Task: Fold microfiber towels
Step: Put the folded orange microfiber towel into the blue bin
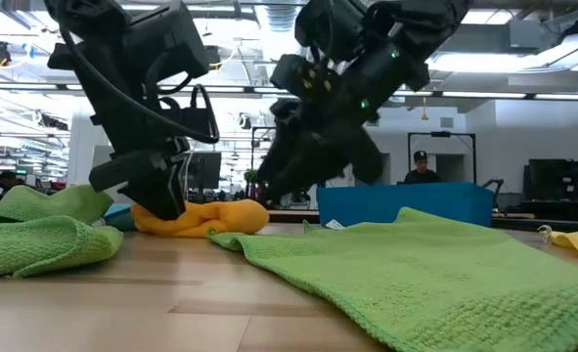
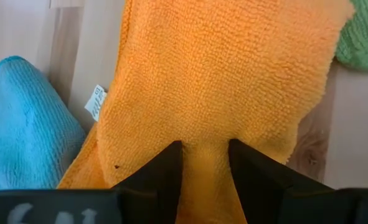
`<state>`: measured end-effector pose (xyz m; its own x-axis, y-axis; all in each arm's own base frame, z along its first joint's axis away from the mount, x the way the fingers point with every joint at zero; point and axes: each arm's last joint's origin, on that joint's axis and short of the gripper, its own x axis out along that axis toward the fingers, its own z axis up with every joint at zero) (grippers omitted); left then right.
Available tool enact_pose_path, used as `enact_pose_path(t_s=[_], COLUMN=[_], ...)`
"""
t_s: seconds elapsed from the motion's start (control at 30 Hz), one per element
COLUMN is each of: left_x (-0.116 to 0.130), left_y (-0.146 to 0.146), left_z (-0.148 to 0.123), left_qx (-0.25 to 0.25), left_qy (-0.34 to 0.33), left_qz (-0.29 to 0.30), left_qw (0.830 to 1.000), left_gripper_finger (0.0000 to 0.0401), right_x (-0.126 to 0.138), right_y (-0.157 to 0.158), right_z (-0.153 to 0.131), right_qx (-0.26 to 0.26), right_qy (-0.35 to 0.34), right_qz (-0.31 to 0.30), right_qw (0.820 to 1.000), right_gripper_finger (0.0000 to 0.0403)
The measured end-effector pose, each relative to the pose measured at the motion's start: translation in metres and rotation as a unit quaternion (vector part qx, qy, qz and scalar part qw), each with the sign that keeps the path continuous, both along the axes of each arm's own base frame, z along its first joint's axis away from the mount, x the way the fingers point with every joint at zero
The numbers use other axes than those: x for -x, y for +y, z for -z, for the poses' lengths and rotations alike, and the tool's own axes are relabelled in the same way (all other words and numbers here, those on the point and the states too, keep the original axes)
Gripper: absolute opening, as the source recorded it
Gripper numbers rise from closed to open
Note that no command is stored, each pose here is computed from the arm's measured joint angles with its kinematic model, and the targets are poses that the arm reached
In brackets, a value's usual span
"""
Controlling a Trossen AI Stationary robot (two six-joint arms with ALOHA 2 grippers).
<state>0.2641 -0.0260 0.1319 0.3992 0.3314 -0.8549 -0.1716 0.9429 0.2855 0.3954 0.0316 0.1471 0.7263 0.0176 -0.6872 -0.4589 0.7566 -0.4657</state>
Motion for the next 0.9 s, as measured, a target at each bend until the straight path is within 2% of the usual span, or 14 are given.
enact_pose_path(t_s=[0.13,0.23,0.3,0.4,0.6,0.9], left_x=[0.0,0.0,0.0,0.0,-0.001,-0.002], left_y=[0.0,0.0,0.0,0.0,0.003,0.01], left_z=[0.0,0.0,0.0,0.0,0.0,0.0], left_qx=[-0.006,-0.008,-0.007,-0.008,-0.004,0.008], left_qy=[0.003,0.005,0.005,0.007,0.007,0.007], left_qz=[0.007,0.012,0.013,0.019,0.025,0.026], left_qw=[1.0,1.0,1.0,1.0,1.0,1.0], left_gripper_finger=[0.0128,0.0128,0.0128,0.0128,0.0128,0.0128], right_x=[-0.004,-0.006,-0.012,-0.011,-0.012,-0.013], right_y=[0.006,0.006,0.005,0.003,-0.002,-0.01], right_z=[0.016,0.023,0.02,0.02,0.02,0.02], right_qx=[0.066,0.098,0.113,0.135,0.157,0.156], right_qy=[0.003,-0.001,-0.03,-0.027,-0.026,-0.03], right_qz=[-0.052,-0.059,-0.05,-0.047,-0.07,-0.101], right_qw=[0.996,0.993,0.992,0.989,0.985,0.982], right_gripper_finger=[0.024,0.024,0.024,0.024,0.024,0.024])
